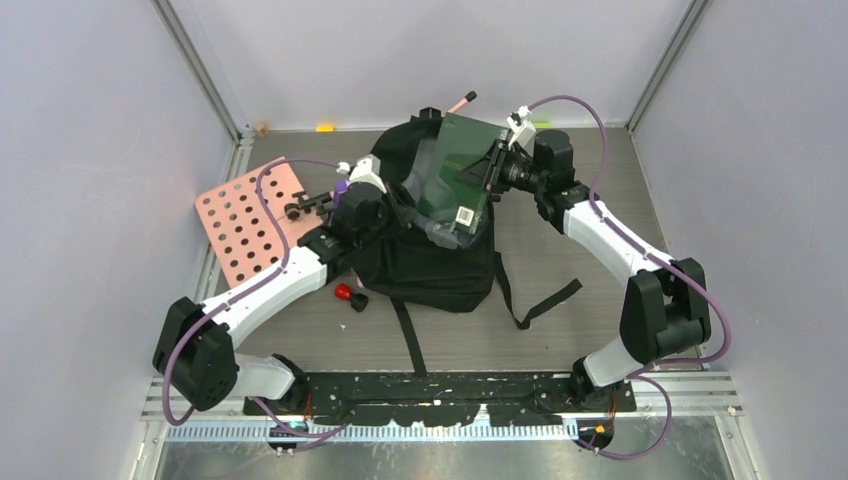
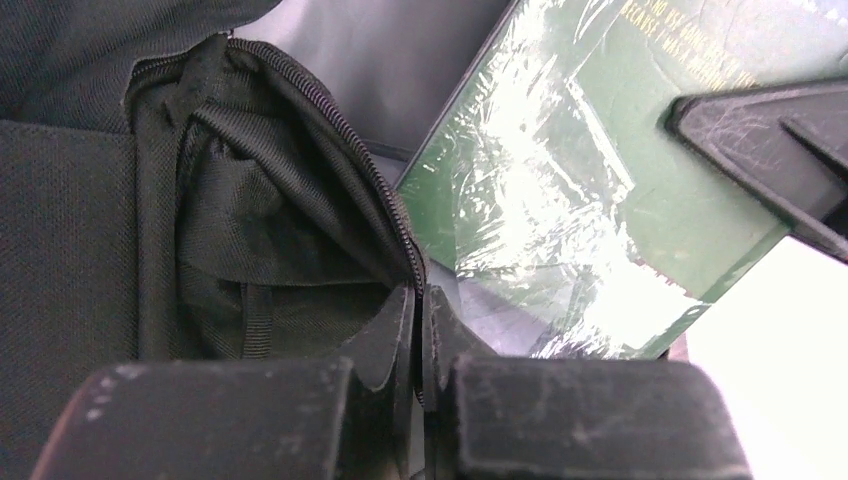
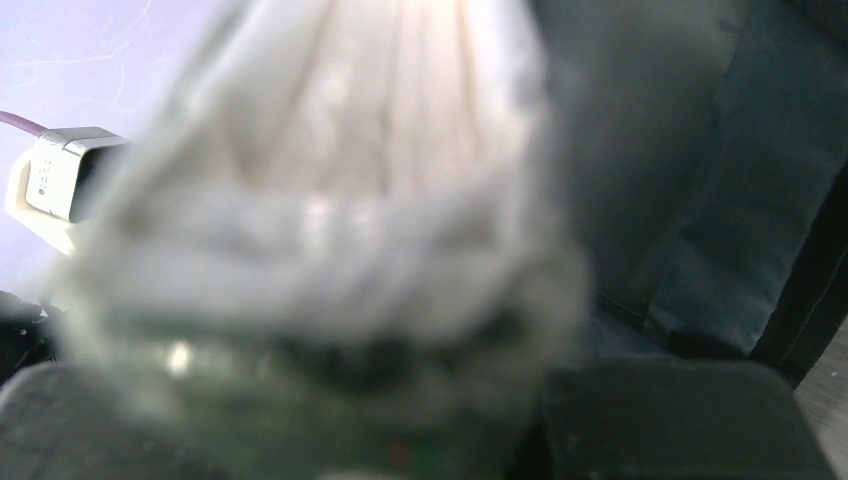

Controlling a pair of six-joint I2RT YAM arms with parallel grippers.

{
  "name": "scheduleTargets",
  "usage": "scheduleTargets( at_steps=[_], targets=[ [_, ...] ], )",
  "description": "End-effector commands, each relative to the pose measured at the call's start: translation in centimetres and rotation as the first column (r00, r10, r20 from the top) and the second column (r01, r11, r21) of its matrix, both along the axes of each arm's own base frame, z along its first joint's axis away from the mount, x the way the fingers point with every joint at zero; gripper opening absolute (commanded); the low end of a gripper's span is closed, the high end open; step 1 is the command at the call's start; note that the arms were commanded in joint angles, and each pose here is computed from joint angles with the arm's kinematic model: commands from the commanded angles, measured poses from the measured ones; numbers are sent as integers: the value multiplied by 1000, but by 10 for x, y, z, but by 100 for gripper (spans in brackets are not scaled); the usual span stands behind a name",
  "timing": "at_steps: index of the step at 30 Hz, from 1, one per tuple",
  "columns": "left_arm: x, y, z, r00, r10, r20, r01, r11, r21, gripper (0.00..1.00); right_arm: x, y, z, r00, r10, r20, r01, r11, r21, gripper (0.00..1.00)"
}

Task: Pack the student bag
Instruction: Place the book in the student bag.

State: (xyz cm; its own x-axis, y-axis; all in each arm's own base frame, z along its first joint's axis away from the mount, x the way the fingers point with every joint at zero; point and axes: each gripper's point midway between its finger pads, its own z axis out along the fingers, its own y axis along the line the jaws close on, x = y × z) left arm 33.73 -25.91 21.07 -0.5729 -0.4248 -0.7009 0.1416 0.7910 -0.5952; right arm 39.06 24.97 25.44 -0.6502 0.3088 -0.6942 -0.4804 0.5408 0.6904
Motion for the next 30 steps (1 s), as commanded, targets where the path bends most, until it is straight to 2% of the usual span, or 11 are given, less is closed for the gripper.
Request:
scheduleTargets(
  at_steps=[1,5,12,21,24,25,26,27,28,29,30],
  targets=[
    [-4,-9,63,992,-43,121,56,993,-101,0,14,1,76,968,6,250,-5,1000,-4,0],
    [-18,-10,99,980,-119,159,132,988,-76,0,40,0,86,959,14,282,-15,1000,0,0],
    [-17,-16,141,956,-151,252,186,975,-120,0,53,24,66,945,202,257,-205,979,-15,0],
    [22,2,170,938,-111,329,157,980,-118,0,-4,38,38,897,413,157,-428,901,73,1],
    [33,5,175,932,-109,345,157,981,-114,0,-13,41,16,898,433,84,-437,898,43,2],
    [36,5,176,931,-108,348,156,981,-113,0,-15,39,4,900,432,54,-434,901,16,6],
    [39,7,174,933,-104,345,151,982,-110,0,-11,37,-2,915,403,34,-403,915,-6,16],
    [43,8,176,932,-99,349,146,983,-111,0,-9,35,-7,921,388,34,-386,922,-38,23],
    [45,9,176,932,-95,351,142,984,-109,0,-7,30,-13,937,349,-1,-349,935,-67,37],
    [48,11,176,933,-90,350,134,985,-105,0,-7,26,-17,942,334,-16,-334,938,-92,45],
    [51,13,174,934,-87,346,130,986,-103,0,-2,23,-11,954,299,2,-296,948,-118,60]
  ],
)
